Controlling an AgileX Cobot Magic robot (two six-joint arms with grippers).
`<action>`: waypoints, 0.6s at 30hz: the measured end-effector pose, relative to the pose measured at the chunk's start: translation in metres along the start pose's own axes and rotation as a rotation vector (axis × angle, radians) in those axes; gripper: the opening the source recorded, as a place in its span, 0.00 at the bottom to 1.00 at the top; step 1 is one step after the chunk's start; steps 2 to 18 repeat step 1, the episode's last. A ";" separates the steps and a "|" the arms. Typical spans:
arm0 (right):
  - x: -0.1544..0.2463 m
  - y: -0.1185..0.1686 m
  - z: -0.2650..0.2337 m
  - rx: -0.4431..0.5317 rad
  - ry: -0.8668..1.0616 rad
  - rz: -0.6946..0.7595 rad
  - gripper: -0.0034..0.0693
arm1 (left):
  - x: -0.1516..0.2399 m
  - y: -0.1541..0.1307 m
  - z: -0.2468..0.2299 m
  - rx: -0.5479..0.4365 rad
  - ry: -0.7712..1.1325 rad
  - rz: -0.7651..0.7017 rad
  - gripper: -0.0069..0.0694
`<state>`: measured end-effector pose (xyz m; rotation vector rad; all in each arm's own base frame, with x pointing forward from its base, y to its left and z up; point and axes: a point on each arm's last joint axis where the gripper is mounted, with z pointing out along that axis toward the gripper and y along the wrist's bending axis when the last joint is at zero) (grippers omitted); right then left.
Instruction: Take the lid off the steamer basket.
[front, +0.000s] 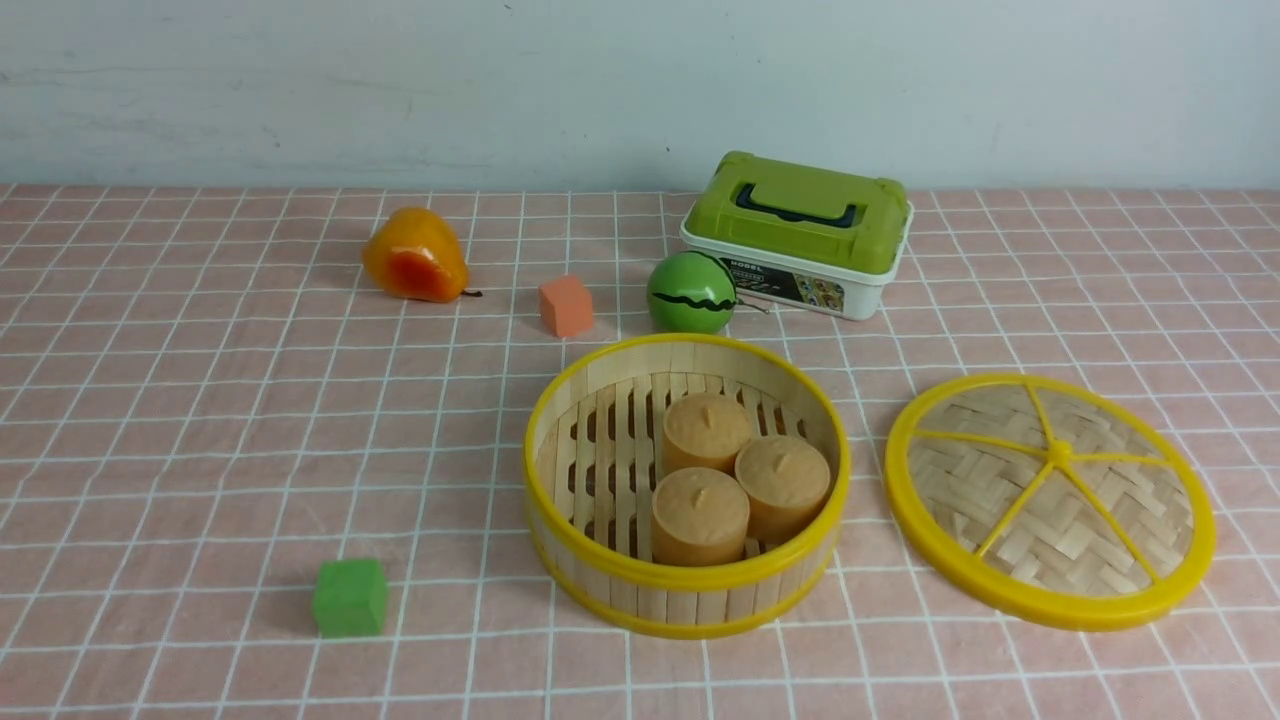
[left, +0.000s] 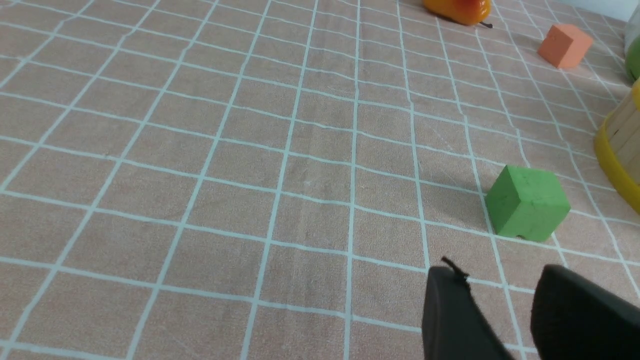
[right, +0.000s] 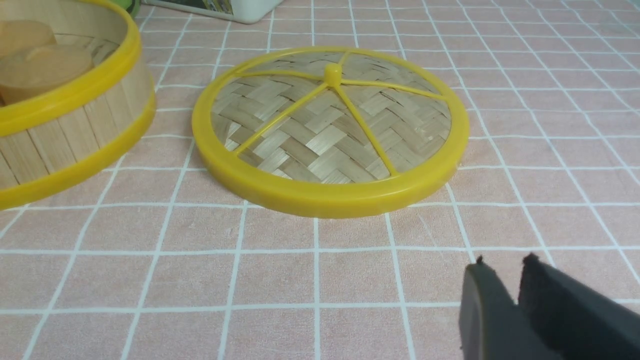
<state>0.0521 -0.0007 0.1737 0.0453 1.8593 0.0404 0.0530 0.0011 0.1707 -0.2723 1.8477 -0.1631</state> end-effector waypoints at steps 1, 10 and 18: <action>0.000 0.000 0.000 0.000 0.000 0.000 0.16 | 0.000 0.000 0.000 0.000 0.000 0.000 0.40; 0.000 0.000 0.000 0.000 0.000 0.000 0.16 | 0.000 0.000 0.000 0.000 0.000 0.000 0.40; 0.000 0.000 0.000 0.000 0.000 0.000 0.16 | 0.000 0.000 0.000 0.000 0.000 0.000 0.40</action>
